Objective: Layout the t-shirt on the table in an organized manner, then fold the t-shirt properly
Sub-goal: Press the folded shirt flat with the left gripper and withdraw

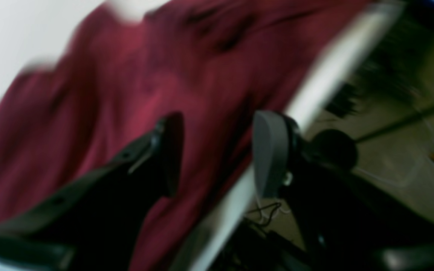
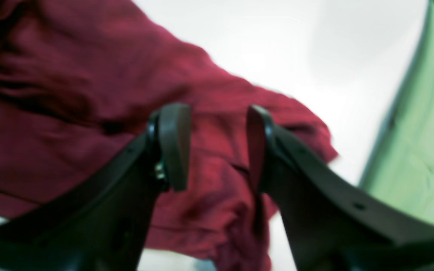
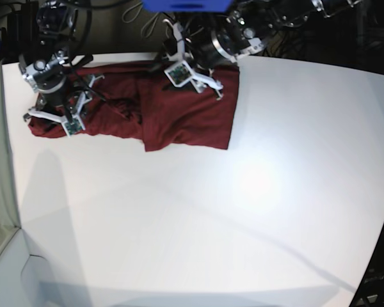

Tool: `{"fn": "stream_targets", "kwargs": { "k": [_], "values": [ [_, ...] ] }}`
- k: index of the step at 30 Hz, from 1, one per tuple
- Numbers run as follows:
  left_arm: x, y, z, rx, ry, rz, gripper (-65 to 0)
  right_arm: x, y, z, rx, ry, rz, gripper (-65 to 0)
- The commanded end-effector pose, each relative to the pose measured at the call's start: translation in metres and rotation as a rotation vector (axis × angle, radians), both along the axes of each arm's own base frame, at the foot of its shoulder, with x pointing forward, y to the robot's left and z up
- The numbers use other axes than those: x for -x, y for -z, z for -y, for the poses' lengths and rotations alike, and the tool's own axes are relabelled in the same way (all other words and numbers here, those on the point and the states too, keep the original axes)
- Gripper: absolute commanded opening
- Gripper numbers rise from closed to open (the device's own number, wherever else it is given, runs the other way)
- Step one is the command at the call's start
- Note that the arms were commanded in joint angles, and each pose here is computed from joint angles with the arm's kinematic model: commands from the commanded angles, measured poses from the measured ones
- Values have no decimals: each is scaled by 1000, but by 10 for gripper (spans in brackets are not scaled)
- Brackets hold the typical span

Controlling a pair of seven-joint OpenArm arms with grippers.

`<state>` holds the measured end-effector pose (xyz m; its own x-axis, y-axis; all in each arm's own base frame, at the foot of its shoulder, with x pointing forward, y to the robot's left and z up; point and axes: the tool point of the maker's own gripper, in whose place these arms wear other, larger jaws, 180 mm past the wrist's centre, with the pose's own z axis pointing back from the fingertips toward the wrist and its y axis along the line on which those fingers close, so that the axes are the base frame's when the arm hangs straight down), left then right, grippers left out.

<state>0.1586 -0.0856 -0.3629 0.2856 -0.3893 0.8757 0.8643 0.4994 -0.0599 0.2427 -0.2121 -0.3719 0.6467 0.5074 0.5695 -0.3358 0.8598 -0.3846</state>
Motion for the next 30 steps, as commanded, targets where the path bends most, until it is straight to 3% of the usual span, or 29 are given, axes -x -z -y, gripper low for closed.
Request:
{"fn": "stream_targets", "kwargs": {
  "k": [1, 5, 10, 14, 17, 19, 22, 26, 30],
  "values": [
    [-2, -14, 4, 34, 17, 40, -362, -10, -14, 3, 0, 1, 57, -396],
    [3, -24, 2, 47, 37, 55, -362, -9, -19, 24, 20, 60, 68, -396],
    [-5, -23, -26, -2, 2, 73, -362, -3, -19, 36, 32, 94, 63, -391],
    [-38, -18, -67, -31, -186, 73, -357, 1, -20, 47, 41, 127, 64, -390],
    [-70, -26, -103, 23, -392, 45, -356, 4, -22, 57, 45, 164, 68, -388],
    [-88, -31, -128, 70, -527, 15, -345, 9, -21, 62, 38, 197, 68, -364],
    [-103, -23, -160, 105, -667, -33, -277, 9, -24, 74, 34, 251, 83, -284],
    [-105, -7, -173, 89, -706, -74, -238, 21, -16, 86, 33, 323, 32, -186],
    [-105, -2, -176, 78, -715, -75, -238, 26, -3, 94, 18, 368, -17, -177]
  ]
}}
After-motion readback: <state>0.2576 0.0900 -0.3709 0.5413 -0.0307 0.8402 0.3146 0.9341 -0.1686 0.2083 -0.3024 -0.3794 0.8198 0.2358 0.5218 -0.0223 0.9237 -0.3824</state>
